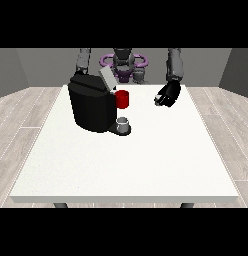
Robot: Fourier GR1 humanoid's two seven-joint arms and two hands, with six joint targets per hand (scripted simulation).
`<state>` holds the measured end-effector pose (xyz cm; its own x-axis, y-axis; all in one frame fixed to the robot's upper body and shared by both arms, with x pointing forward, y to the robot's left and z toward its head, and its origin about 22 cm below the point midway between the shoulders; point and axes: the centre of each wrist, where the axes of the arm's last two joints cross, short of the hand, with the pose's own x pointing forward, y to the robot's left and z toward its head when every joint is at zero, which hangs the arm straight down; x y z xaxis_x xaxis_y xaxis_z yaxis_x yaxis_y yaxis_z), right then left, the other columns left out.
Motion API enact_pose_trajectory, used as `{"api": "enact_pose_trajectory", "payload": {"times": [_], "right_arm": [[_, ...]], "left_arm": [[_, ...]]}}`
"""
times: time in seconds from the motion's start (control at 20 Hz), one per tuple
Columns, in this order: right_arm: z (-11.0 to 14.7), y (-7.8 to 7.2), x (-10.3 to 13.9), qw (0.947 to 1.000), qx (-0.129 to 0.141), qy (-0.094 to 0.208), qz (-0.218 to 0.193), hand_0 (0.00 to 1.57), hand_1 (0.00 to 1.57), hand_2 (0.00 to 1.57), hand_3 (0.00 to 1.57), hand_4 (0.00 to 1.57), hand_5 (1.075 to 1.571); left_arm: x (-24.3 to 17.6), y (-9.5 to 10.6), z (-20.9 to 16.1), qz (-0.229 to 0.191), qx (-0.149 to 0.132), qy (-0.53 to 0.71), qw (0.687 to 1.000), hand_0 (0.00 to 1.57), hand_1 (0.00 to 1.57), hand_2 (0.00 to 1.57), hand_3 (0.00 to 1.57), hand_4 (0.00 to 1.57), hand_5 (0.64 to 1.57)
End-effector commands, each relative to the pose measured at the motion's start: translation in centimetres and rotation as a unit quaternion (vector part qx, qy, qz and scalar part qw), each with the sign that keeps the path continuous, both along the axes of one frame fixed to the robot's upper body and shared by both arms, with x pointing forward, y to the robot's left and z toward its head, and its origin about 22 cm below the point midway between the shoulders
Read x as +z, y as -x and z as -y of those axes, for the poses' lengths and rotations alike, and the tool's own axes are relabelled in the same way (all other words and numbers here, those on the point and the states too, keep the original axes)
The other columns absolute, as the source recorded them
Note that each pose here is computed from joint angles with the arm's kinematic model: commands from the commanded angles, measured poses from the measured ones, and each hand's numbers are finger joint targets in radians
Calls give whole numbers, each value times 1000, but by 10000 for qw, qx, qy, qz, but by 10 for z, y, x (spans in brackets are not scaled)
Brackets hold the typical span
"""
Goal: Insert the coffee pod into the coffee machine and close the lid
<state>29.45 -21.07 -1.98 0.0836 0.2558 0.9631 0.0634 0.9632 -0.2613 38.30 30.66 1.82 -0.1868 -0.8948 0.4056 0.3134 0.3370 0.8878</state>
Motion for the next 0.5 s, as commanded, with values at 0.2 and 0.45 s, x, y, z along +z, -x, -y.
{"api": "enact_pose_trajectory", "payload": {"times": [0.2, 0.45], "right_arm": [[16, 1, -17, 9995, -171, 55, -260, 0, 0, 0, 0, 0, 1571], [9, -7, -20, 9995, -99, -2, -313, 0, 0, 0, 0, 0, 1571]], "left_arm": [[29, -16, 22, -360, -393, 141, 9985, 1371, 1371, 1379, 1325, 504, 1571], [98, -45, 59, -230, -688, 189, 9972, 1331, 1331, 1351, 1323, 592, 1571]]}}
